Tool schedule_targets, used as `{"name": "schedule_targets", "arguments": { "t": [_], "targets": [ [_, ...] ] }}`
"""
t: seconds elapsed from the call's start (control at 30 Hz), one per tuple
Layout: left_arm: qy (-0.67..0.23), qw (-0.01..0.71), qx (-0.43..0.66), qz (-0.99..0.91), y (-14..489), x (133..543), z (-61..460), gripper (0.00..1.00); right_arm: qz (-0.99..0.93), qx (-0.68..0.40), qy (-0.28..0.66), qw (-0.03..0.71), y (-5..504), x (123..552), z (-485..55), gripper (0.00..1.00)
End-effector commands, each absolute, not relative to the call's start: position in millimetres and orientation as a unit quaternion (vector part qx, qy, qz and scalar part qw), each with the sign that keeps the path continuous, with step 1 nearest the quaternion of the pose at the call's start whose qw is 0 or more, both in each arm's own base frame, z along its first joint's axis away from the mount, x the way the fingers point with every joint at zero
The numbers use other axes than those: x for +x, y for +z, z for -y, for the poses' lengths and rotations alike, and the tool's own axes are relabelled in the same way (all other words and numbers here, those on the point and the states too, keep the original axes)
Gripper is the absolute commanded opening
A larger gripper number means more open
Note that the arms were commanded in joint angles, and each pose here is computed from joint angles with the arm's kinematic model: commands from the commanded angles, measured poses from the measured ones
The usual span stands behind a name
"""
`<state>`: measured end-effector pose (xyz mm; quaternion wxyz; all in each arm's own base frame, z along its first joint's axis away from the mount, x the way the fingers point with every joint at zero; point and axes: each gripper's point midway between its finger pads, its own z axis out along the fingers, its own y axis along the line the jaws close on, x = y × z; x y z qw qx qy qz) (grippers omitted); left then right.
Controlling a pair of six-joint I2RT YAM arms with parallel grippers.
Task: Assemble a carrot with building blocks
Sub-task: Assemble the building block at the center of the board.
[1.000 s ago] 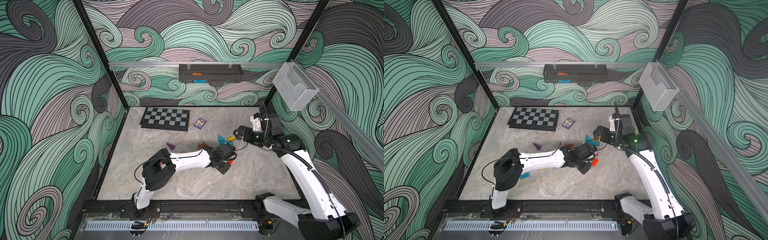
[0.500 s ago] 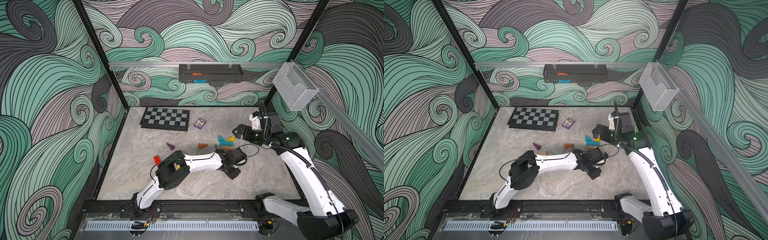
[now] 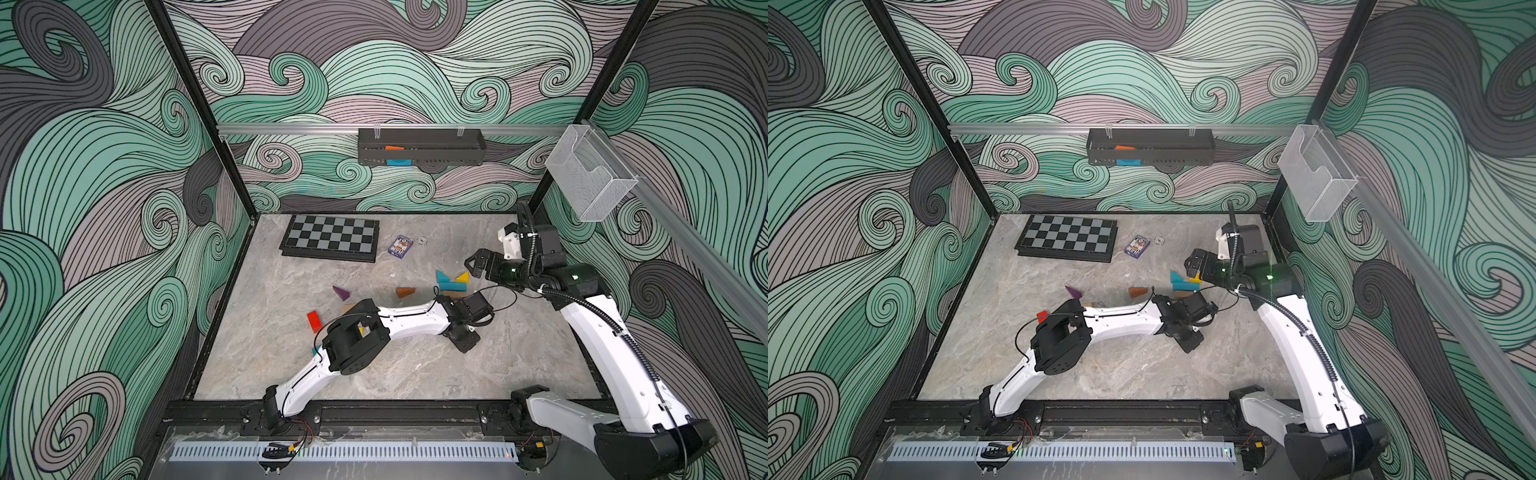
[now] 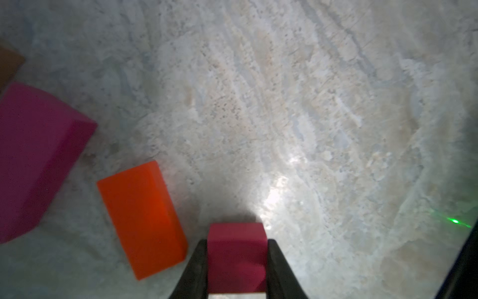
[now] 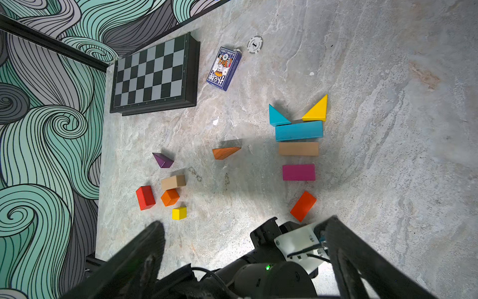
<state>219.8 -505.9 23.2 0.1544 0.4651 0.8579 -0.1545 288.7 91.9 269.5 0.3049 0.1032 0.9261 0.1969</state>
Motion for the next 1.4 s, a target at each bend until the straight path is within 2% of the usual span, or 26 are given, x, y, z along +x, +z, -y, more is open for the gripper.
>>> {"name": "schedule_targets", "arguments": {
  "t": [0.0,0.53,0.8,1.1,1.37],
  "targets": [
    [-0.125,0.157,0.473,-0.858,14,235,497,0.00,-0.922,0.097,0.203,0.314,279,290,-93,0.97],
    [-0.101,0.178,0.477,-0.855,18,253,491,0.05,-0.923,0.096,0.201,0.315,277,292,-93,0.97],
    [-0.105,0.184,0.478,-0.852,26,253,492,0.18,-0.922,0.094,0.203,0.316,278,294,-94,0.97],
    [-0.115,0.180,0.473,-0.854,31,249,489,0.27,-0.923,0.093,0.204,0.314,276,295,-95,0.98],
    [-0.124,0.182,0.469,-0.855,39,246,489,0.42,-0.922,0.092,0.205,0.315,277,296,-96,0.99]
  ]
}}
